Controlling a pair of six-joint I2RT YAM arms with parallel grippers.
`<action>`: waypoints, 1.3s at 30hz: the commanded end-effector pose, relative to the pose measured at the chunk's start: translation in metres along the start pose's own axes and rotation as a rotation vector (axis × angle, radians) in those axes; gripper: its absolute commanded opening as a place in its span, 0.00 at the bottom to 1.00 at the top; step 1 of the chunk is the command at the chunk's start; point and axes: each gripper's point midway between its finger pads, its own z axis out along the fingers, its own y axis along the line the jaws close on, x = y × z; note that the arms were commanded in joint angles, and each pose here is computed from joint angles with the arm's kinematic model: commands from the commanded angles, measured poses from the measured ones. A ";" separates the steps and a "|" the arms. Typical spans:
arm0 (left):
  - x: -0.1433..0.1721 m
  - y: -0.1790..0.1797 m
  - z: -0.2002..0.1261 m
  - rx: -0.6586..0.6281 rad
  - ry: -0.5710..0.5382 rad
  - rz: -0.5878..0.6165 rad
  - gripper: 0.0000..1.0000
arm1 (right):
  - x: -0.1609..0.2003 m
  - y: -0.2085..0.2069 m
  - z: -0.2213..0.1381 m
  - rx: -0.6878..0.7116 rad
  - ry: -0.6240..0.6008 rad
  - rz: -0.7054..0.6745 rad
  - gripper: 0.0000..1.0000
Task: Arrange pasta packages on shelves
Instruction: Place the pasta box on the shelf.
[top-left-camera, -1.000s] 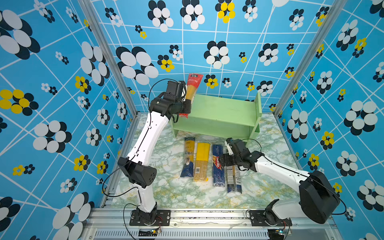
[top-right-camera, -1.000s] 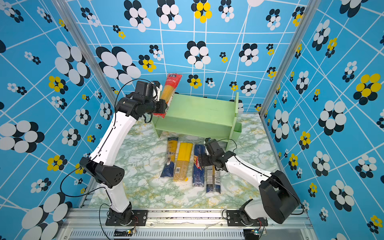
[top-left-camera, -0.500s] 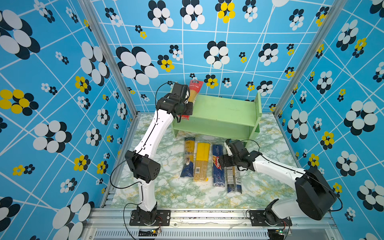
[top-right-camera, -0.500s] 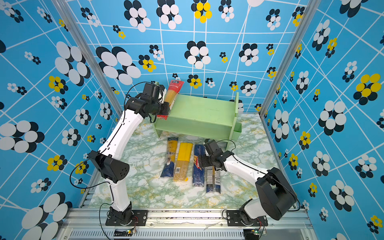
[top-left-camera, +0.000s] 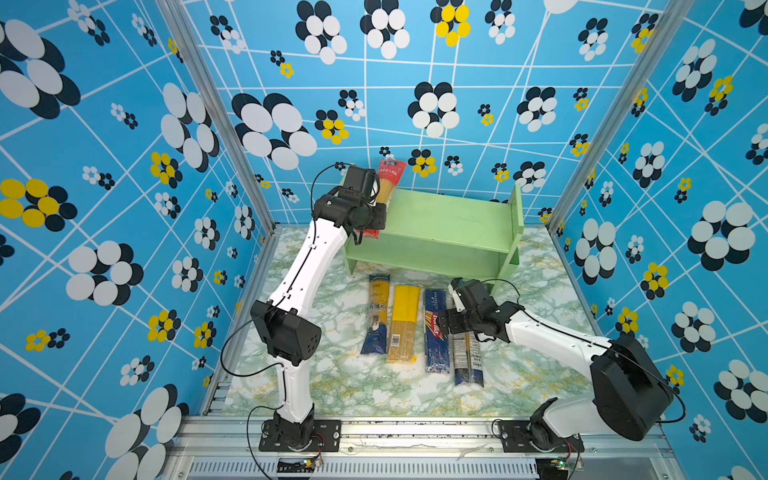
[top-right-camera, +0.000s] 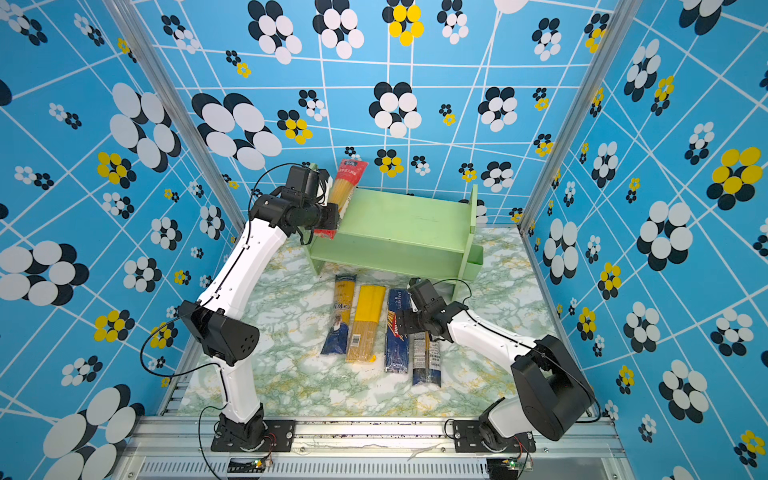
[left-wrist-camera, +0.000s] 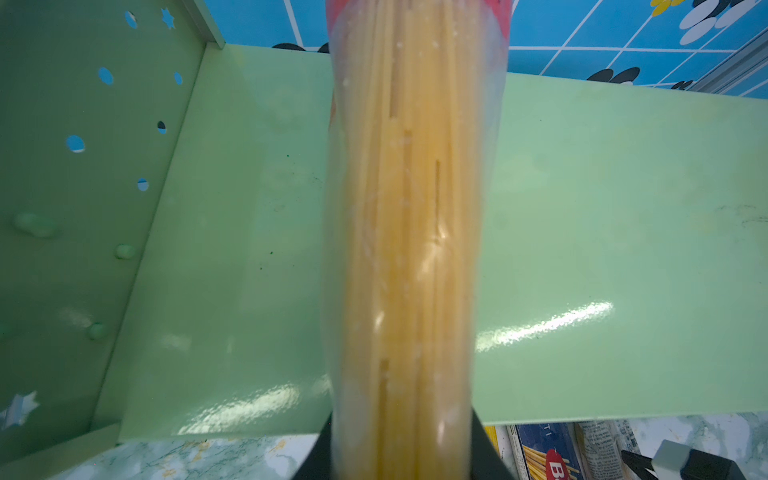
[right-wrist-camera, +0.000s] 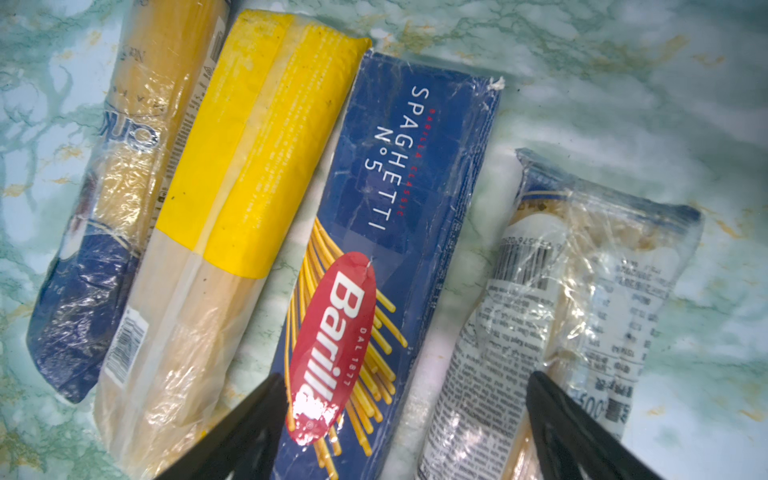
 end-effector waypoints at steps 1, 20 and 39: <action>-0.041 -0.006 -0.016 0.012 -0.165 -0.021 0.24 | -0.003 0.005 -0.006 -0.013 -0.018 0.000 0.93; -0.033 -0.005 -0.015 0.019 -0.175 -0.071 0.34 | 0.003 0.000 -0.014 -0.007 -0.034 0.002 0.93; -0.016 0.014 -0.001 -0.070 -0.157 -0.101 0.13 | 0.003 0.000 -0.015 -0.007 -0.030 -0.004 0.94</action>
